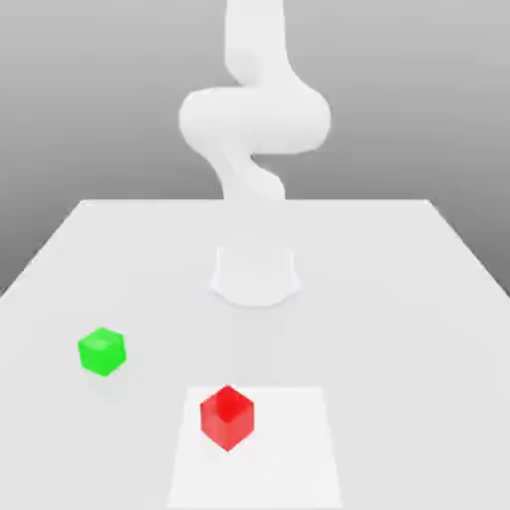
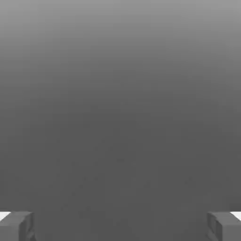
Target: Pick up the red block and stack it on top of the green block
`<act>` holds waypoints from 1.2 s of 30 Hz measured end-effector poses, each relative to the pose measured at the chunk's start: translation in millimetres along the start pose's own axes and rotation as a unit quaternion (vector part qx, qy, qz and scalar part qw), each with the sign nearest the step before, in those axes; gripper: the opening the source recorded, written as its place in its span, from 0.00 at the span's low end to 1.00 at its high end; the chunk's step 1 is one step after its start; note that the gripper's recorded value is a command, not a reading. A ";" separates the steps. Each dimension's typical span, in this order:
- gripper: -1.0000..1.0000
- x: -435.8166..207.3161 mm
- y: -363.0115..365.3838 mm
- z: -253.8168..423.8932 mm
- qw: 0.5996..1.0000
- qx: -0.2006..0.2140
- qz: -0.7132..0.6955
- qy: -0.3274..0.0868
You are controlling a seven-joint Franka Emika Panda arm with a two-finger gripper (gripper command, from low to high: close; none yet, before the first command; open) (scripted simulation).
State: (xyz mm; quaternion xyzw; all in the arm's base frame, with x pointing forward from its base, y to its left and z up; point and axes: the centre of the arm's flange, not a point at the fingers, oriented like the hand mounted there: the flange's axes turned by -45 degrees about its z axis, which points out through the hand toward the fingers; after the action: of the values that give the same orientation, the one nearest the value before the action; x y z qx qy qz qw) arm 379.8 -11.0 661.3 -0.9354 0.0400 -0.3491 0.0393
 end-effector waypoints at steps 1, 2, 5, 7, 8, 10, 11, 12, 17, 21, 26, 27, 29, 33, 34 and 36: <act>0.50 -5.0 5.7 27.6 1.000 0.007 0.021 -0.021; 0.50 -11.5 10.5 54.2 0.998 0.012 0.042 -0.041; 0.50 -38.9 21.0 127.9 0.990 0.017 0.098 -0.101; 0.50 -63.1 25.9 172.4 0.981 0.011 0.133 -0.139; 0.50 -77.0 28.1 193.3 0.976 0.006 0.150 -0.157; 0.50 -108.0 32.5 232.4 0.964 -0.009 0.183 -0.194; 0.50 -125.3 34.9 250.5 0.957 -0.020 0.199 -0.211; 0.50 -142.8 37.5 266.9 0.950 -0.032 0.214 -0.227; 0.50 -232.1 55.9 324.9 0.910 -0.109 0.279 -0.288; 0.50 -282.5 75.3 346.5 0.885 -0.163 0.312 -0.305; 0.50 -300.3 74.0 368.8 0.886 -0.166 0.307 -0.305; 0.50 -304.3 74.6 373.3 0.886 -0.166 0.307 -0.305; 0.50 -313.6 75.8 382.3 0.886 -0.166 0.307 -0.306; 0.00 -327.6 77.1 393.6 0.884 -0.166 0.309 -0.309; 0.00 -327.6 77.1 393.6 0.884 -0.166 0.309 -0.309; 0.00 -327.5 77.0 393.7 0.884 -0.166 0.309 -0.308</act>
State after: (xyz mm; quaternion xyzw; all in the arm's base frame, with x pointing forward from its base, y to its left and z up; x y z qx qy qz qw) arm 387.9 -36.1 144.2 -0.9289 0.3702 -0.0014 -0.0002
